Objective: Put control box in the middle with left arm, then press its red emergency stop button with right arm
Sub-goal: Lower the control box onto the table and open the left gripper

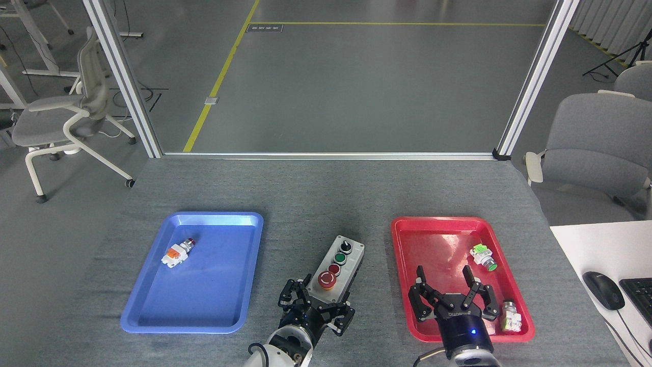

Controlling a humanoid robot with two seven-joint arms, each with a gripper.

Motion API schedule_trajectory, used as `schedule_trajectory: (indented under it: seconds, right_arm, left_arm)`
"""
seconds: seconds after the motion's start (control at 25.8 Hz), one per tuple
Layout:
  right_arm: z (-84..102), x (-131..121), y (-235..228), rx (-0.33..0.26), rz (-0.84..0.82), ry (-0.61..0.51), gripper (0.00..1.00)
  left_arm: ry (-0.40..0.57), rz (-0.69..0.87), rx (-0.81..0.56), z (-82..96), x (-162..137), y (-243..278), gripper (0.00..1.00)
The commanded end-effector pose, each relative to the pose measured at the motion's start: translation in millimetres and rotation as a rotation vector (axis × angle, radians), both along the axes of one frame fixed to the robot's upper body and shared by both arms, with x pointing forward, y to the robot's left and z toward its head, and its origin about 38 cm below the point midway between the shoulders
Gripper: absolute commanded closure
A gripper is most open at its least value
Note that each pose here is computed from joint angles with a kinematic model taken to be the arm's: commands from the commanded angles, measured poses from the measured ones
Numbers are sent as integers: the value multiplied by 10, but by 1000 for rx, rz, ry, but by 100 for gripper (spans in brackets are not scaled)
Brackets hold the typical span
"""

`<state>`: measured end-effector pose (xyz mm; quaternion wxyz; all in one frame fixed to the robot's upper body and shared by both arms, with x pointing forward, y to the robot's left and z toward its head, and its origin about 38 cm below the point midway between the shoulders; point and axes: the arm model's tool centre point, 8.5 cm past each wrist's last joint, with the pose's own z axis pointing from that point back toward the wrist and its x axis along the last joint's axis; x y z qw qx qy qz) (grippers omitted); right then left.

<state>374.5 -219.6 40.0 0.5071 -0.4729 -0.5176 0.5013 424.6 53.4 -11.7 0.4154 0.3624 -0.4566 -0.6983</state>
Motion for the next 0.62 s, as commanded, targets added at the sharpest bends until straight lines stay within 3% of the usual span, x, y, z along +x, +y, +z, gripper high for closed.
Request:
schedule_trajectory:
  seconds: [0.0, 0.23, 0.58]
  right_arm:
    - [3, 2, 4, 7, -2, 0, 2]
    - [66, 46, 9, 9, 1, -19, 18]
    - [71, 56, 19, 9, 7, -18, 18]
  left_arm:
    - [-33, -2, 7, 80, 50, 178, 3]
    - [-8, 19, -8, 1, 48, 484, 2]
    - [-32, 17, -7, -21, -221, 955, 2]
